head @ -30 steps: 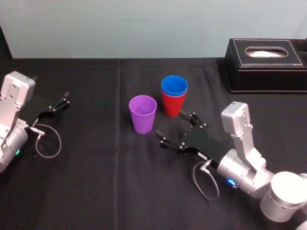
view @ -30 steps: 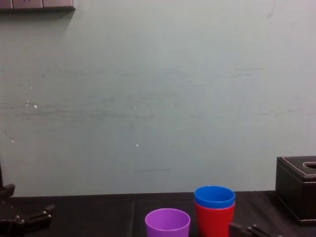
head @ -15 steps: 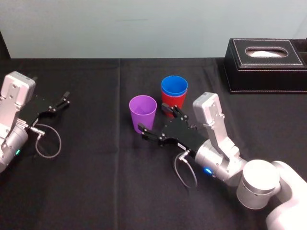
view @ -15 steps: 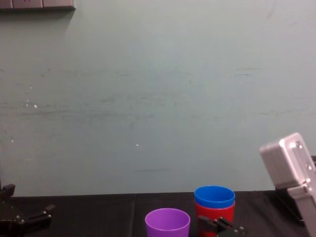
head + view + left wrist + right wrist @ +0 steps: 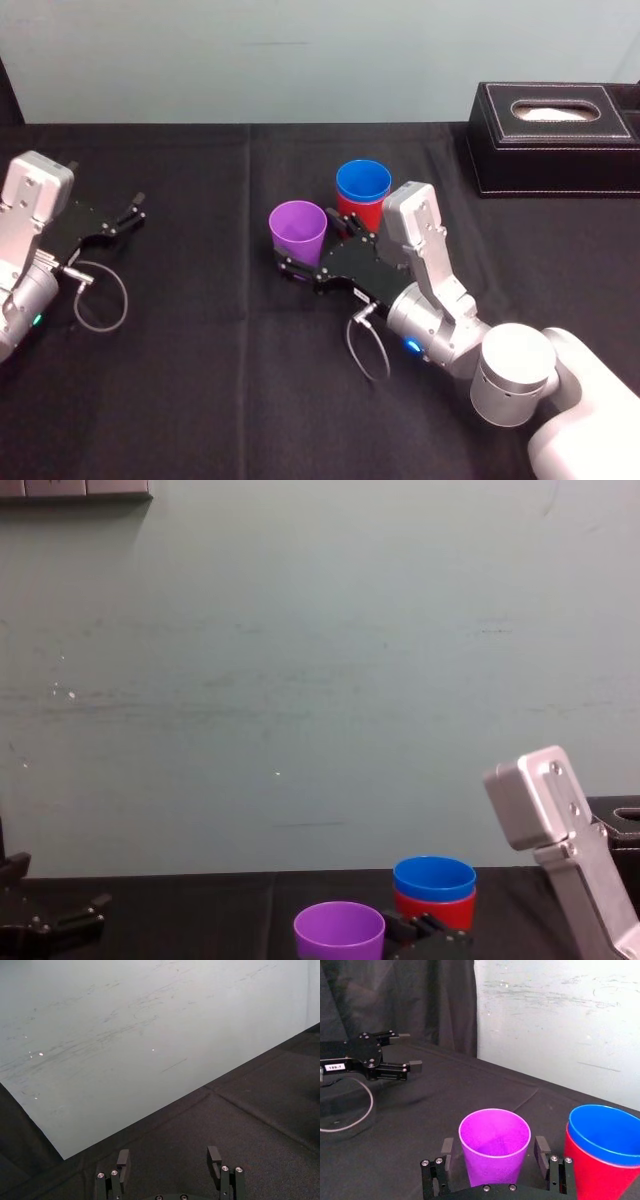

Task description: Stack the three plastic cups sequentially using one hand.

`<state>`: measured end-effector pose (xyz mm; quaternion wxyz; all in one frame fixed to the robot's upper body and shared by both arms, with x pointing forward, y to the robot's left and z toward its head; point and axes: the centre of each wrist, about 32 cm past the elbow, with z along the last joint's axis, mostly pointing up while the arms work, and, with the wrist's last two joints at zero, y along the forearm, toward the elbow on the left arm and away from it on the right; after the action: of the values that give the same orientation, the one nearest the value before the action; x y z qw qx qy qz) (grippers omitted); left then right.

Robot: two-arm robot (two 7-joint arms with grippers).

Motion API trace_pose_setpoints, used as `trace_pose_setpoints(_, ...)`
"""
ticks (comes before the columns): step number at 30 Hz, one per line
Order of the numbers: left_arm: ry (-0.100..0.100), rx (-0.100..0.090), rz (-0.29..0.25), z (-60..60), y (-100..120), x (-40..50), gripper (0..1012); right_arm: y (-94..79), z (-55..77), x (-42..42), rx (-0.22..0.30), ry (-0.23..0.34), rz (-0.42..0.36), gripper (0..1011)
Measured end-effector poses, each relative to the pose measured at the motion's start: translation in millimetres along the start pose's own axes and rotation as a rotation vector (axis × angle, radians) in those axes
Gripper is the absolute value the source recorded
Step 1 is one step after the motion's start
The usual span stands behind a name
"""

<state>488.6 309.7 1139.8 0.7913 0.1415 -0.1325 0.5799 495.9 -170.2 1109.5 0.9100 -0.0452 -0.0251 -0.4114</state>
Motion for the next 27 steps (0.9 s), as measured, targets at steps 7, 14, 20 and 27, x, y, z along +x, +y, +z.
trace_pose_setpoints(7,0.000,0.000,0.000,0.0,0.0,0.0,1005,6.2,0.0,0.0,0.002,0.005,-0.007,1004)
trace_pose_setpoints(14,0.000,0.000,0.000,0.0,0.0,0.0,1005,9.5,-0.9,0.0,0.000,0.009,-0.007,1004)
trace_pose_setpoints(20,0.000,0.000,0.000,0.0,0.0,0.0,1005,12.9,-1.6,-0.1,0.002,0.005,-0.006,1004)
trace_pose_setpoints(27,0.000,0.000,0.000,0.0,0.0,0.0,1004,15.6,-2.1,-1.9,0.014,0.006,0.001,1004)
